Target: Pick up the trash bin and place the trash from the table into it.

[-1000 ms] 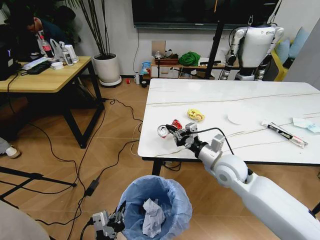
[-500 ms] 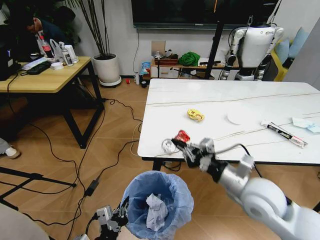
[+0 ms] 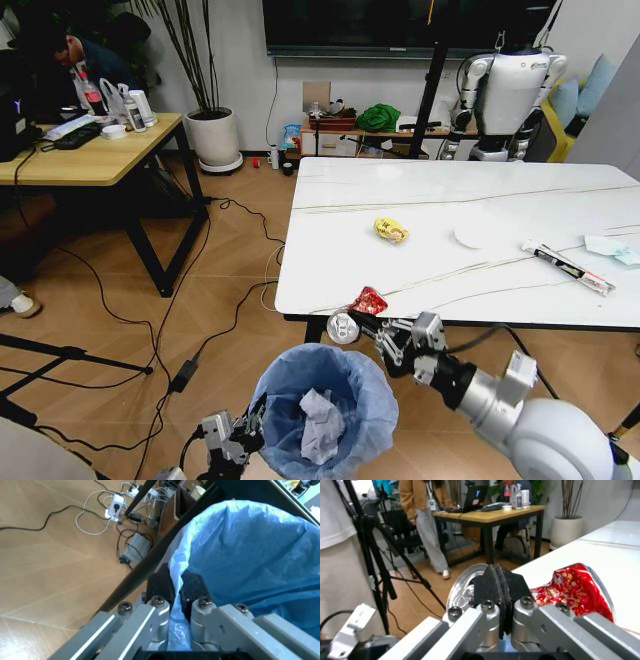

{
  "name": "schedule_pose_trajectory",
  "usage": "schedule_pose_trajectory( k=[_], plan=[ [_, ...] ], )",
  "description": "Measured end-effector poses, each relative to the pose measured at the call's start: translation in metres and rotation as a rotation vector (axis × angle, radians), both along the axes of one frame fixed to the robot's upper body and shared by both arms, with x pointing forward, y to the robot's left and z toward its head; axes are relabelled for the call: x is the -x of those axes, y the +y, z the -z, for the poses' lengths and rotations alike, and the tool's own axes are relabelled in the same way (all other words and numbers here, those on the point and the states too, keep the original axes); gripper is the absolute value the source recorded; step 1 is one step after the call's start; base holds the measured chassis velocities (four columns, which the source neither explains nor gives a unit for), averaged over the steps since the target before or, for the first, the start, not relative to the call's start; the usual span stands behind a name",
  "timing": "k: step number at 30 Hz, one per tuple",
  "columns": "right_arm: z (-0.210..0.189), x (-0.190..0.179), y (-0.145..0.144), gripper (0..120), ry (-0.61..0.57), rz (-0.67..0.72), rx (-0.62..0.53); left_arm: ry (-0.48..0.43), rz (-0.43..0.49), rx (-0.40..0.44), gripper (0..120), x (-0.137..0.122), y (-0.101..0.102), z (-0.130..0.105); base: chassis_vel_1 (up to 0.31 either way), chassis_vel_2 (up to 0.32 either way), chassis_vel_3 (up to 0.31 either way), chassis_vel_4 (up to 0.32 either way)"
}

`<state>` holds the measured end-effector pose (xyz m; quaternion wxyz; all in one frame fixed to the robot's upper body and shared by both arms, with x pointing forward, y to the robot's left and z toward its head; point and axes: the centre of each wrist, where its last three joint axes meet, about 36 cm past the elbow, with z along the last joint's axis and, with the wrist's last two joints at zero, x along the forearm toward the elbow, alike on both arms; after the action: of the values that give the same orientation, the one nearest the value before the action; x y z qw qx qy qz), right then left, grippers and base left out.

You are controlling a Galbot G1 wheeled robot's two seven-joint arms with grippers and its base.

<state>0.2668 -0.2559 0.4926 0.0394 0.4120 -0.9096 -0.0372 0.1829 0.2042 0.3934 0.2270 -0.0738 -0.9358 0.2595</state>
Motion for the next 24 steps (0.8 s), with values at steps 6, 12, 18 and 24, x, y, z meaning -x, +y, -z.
schedule_pose_trajectory(
  k=[6, 12, 18, 24],
  plan=[
    [0.016, 0.018, 0.003, 0, 0.013, -0.003, -0.013, -0.003, -0.001, 0.009, 0, -0.005, 0.002, -0.001, 0.0, 0.0, 0.0, 0.0],
    [0.025, 0.023, 0.003, 0, 0.012, -0.02, -0.018, -0.001, 0.001, 0.01, 0, -0.005, 0.003, -0.001, 0.0, 0.0, 0.0, 0.0],
    [0.029, 0.025, 0.004, 0, 0.009, -0.03, -0.015, 0.002, -0.006, 0.014, 0, -0.007, 0.001, 0.0, 0.0, 0.0, 0.0, 0.0],
    [0.029, 0.024, 0.003, 5, 0.001, -0.04, -0.009, 0.004, -0.006, 0.015, 0, -0.007, 0.0, 0.0, 0.0, 0.0, 0.0, 0.0]
  ],
)
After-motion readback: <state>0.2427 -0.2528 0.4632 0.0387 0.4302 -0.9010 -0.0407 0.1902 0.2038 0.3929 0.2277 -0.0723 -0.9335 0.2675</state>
